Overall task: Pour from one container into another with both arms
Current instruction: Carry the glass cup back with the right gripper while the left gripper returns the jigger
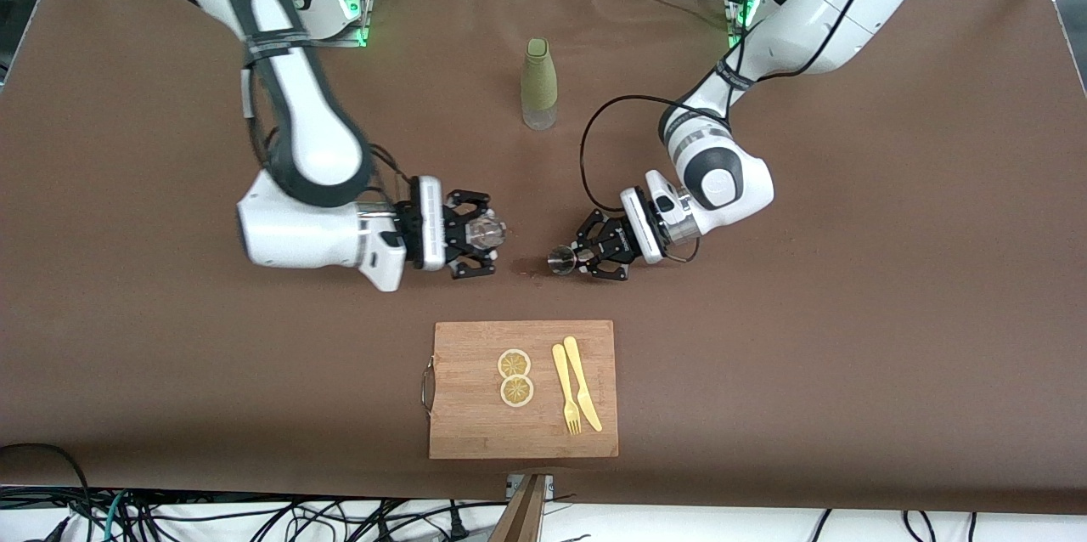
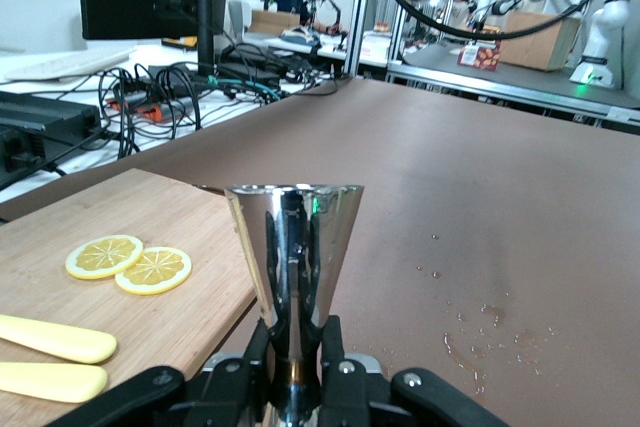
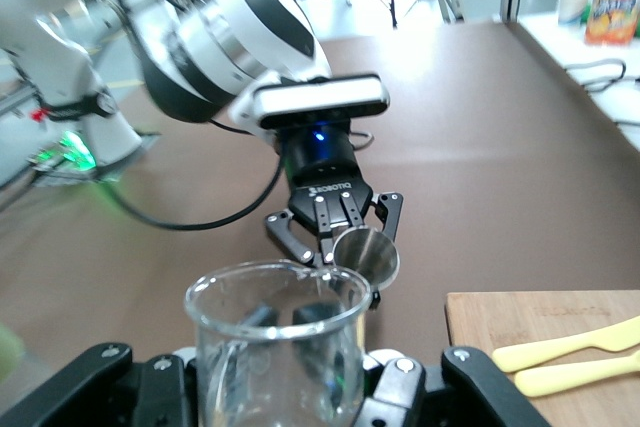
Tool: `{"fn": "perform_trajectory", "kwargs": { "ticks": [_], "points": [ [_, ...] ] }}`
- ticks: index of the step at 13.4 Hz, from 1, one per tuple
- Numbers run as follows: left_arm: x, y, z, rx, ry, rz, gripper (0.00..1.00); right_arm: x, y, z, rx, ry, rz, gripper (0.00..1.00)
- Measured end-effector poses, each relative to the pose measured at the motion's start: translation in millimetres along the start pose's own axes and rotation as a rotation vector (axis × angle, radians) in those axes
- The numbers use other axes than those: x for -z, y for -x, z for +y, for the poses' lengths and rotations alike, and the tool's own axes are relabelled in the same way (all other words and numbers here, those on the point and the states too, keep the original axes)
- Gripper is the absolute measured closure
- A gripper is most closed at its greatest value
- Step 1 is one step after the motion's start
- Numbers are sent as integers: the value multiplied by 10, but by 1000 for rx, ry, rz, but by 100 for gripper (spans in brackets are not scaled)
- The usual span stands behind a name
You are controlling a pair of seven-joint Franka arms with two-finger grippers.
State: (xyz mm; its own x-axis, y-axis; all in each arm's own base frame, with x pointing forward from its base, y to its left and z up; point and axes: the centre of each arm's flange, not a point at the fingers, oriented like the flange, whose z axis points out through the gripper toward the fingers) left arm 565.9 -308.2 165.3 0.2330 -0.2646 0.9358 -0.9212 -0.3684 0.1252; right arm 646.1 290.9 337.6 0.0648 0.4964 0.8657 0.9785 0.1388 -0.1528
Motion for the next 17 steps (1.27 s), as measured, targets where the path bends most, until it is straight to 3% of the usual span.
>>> {"fn": "perform_trajectory", "kwargs": {
  "ticks": [5,9,12,17],
  "points": [
    [307,244,-171,-32,60,138,78,1093,658,-80,40,-125,165,88],
    [778,478,-378,-85,173,235,78,1256,924,-139,72,-164,216,88],
    [1104,648,-522,-122,232,263,78,1310,1039,-193,110,-183,240,88],
    [1827,1164,-755,-140,328,259,78,1649,1645,-327,123,-199,342,88]
  ]
}}
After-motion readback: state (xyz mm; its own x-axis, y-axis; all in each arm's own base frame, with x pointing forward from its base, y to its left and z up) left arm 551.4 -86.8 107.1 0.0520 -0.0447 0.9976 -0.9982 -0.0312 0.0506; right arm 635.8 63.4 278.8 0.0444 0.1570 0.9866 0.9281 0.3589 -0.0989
